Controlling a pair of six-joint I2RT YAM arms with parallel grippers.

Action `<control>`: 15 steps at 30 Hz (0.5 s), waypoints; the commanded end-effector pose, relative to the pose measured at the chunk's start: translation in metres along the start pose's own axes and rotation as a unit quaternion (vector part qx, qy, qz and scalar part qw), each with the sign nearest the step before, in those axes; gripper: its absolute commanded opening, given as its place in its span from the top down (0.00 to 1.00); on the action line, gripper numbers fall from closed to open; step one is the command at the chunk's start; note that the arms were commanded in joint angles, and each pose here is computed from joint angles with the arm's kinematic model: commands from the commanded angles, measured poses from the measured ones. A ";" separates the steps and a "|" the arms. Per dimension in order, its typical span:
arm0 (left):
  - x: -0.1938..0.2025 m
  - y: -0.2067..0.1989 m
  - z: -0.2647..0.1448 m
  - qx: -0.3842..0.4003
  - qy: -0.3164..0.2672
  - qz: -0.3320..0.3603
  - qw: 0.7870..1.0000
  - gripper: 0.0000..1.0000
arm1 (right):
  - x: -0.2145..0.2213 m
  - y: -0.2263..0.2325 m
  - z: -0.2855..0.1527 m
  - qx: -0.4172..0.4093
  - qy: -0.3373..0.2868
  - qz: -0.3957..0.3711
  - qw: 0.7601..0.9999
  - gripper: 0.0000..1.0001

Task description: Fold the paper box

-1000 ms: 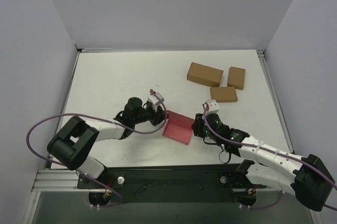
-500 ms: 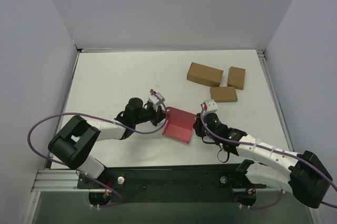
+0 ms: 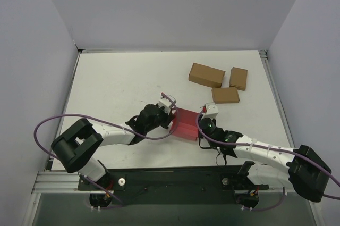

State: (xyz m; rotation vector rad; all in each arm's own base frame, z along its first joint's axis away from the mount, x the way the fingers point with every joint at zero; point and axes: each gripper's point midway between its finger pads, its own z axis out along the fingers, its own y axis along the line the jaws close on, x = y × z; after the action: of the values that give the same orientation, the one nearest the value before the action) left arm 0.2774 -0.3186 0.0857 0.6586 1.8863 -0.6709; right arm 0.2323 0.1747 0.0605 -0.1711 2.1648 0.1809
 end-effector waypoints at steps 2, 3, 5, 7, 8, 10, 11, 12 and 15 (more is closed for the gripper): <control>-0.028 -0.019 0.003 -0.030 -0.033 -0.048 0.998 1.00 | -0.036 0.021 -0.001 0.011 -0.057 0.054 0.997 1.00; -0.030 -0.018 0.003 -0.039 -0.038 -0.054 0.997 1.00 | -0.041 0.021 -0.001 0.017 -0.065 0.059 0.996 1.00; -0.033 -0.025 0.003 -0.039 -0.044 -0.057 0.997 1.00 | -0.044 0.023 -0.001 0.021 -0.071 0.066 0.995 1.00; -0.039 -0.027 0.002 -0.047 -0.054 -0.060 0.996 1.00 | -0.051 0.026 -0.002 0.026 -0.083 0.070 0.994 1.00; -0.042 -0.028 0.002 -0.047 -0.058 -0.062 0.995 1.00 | -0.053 0.028 -0.002 0.027 -0.084 0.071 0.994 1.00; -0.050 -0.028 0.000 -0.055 -0.071 -0.066 0.994 1.00 | -0.061 0.031 -0.004 0.031 -0.096 0.074 0.992 1.00; -0.053 -0.027 0.000 -0.056 -0.076 -0.069 0.993 1.00 | -0.062 0.033 -0.003 0.033 -0.097 0.076 0.992 1.00; -0.055 -0.027 -0.001 -0.058 -0.080 -0.071 0.993 1.00 | -0.066 0.035 -0.003 0.032 -0.103 0.079 0.991 1.00; -0.066 -0.024 -0.001 -0.066 -0.101 -0.073 0.990 1.00 | -0.074 0.042 -0.001 0.029 -0.116 0.085 0.989 1.00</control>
State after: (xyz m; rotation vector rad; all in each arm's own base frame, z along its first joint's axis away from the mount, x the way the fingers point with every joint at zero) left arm 0.2834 -0.3151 0.0959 0.4208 1.9162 -0.5201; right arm 0.2447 0.1808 0.0783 -0.0611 2.0851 0.0513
